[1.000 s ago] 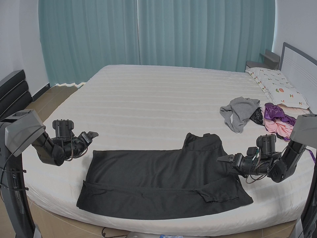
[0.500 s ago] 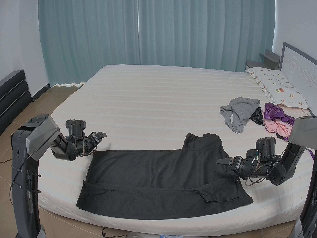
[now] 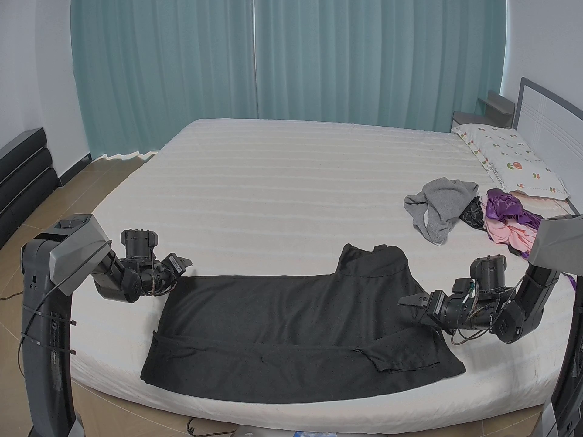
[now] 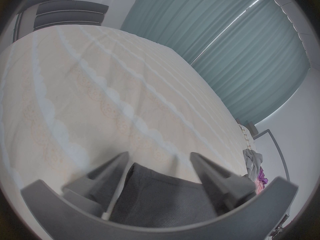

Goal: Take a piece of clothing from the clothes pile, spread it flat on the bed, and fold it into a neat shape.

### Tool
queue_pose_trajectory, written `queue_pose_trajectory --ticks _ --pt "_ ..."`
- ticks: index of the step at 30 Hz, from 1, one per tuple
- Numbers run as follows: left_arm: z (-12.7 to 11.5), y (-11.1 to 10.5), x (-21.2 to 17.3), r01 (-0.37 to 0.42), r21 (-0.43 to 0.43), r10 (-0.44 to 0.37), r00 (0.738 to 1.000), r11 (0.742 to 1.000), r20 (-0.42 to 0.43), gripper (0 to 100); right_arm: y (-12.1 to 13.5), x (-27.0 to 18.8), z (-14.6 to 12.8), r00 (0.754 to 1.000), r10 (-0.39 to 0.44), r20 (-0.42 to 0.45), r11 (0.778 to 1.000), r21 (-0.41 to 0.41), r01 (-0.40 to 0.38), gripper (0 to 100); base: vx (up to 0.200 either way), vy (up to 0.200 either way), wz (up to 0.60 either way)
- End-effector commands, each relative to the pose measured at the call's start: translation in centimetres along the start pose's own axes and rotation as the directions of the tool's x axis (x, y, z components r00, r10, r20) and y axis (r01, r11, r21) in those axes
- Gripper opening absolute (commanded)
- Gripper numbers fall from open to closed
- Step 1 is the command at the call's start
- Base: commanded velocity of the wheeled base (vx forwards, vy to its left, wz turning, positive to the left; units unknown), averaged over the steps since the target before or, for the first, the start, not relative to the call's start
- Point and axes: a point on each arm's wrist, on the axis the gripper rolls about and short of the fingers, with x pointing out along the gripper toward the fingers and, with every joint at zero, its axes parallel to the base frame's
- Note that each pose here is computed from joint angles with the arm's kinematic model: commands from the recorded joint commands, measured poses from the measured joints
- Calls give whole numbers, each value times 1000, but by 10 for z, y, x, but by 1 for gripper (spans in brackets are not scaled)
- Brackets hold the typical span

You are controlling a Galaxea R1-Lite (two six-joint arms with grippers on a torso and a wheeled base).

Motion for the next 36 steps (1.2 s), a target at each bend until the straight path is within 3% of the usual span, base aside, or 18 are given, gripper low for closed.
queue_pose_trajectory --ticks 1,12,20,28,30,36 --pt "1 -2 -2 5 2 -5 1000 1000 6 0 -1 0 0 1000 -1 -1 1000 2 1 100 0 0 0" --pt "14 1 -11 -40 -23 41 997 999 65 0 1 -2 2 1000 6 10 1000 -3 -6 100 0 0 0" --pt "19 -6 -20 -29 -66 35 996 997 84 0 7 3 9 996 -15 84 999 -28 18 100 0 0 0" --pt "16 -6 -26 -33 -71 38 997 997 72 0 26 24 39 992 -13 128 998 -59 21 100 0 0 0" --pt "14 -4 -27 -41 -77 46 997 996 63 0 30 37 59 990 -15 141 997 -68 25 100 0 0 0" --pt "12 -4 -31 -41 -78 45 998 996 52 0 28 68 86 992 -74 103 990 -110 85 100 0 0 0"
